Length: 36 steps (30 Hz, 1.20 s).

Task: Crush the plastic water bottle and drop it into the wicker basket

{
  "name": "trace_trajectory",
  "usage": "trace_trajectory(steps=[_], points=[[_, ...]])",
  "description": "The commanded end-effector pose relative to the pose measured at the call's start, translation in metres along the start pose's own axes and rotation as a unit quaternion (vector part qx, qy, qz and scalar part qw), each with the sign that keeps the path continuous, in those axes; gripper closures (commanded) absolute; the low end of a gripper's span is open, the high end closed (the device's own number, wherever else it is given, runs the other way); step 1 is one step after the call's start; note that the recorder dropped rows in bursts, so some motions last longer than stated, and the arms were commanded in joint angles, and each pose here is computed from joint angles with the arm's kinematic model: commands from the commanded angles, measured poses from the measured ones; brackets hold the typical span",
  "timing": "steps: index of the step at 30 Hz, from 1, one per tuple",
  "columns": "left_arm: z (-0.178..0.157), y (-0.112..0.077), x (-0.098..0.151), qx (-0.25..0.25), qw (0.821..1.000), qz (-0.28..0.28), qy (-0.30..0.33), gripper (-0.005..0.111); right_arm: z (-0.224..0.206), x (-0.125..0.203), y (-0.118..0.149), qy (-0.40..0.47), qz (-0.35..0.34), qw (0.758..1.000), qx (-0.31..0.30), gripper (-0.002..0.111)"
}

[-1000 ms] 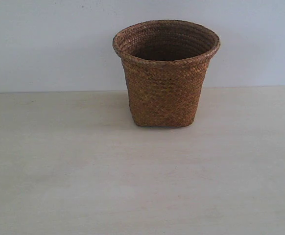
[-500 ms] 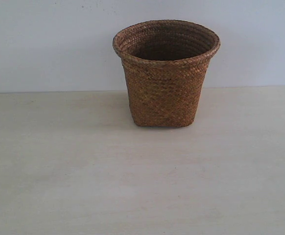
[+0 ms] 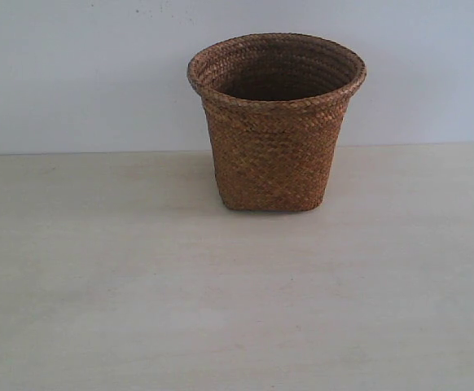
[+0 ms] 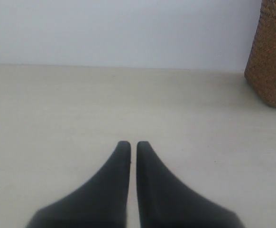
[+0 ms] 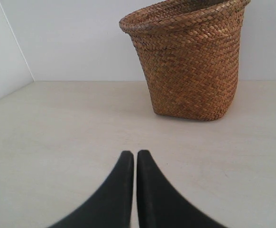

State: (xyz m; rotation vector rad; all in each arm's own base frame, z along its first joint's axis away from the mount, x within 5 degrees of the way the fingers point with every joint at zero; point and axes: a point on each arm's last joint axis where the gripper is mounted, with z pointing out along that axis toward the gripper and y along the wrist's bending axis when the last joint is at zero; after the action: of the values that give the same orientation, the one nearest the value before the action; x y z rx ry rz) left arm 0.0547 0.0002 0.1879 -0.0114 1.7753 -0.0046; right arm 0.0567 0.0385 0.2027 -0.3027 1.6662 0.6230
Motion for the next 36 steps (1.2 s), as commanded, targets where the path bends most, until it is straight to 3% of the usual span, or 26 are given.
trace_trajectory(steps=[1, 7, 15, 21, 29, 36], points=[[0.0, 0.0, 0.002, -0.002, 1.0, 0.002, 0.002, 0.103, 0.0, 0.001, 0.0, -0.003, -0.008, 1.0, 0.0, 0.108], [0.0, 0.0, 0.002, -0.002, 1.0, 0.002, 0.002, 0.103, 0.0, -0.002, -0.001, -0.016, -0.01, 1.0, 0.003, 0.108], [0.0, 0.0, 0.002, -0.002, 1.0, 0.002, 0.002, 0.103, 0.0, -0.002, -0.001, -0.016, -0.068, 0.998, 0.004, 0.108], [0.0, 0.0, 0.002, -0.002, 1.0, 0.002, 0.002, 0.103, 0.0, -0.008, -0.003, -0.05, -0.027, 0.998, 0.018, 0.108], [0.0, 0.0, 0.002, -0.002, 1.0, 0.002, 0.002, 0.103, -0.002, -0.006, -0.016, -0.044, -0.003, 0.992, 0.117, 0.108], [0.0, 0.0, 0.002, -0.002, 1.0, 0.002, 0.002, 0.103, -0.012, 0.001, -0.031, -0.034, 0.034, 0.968, 0.248, 0.108]])
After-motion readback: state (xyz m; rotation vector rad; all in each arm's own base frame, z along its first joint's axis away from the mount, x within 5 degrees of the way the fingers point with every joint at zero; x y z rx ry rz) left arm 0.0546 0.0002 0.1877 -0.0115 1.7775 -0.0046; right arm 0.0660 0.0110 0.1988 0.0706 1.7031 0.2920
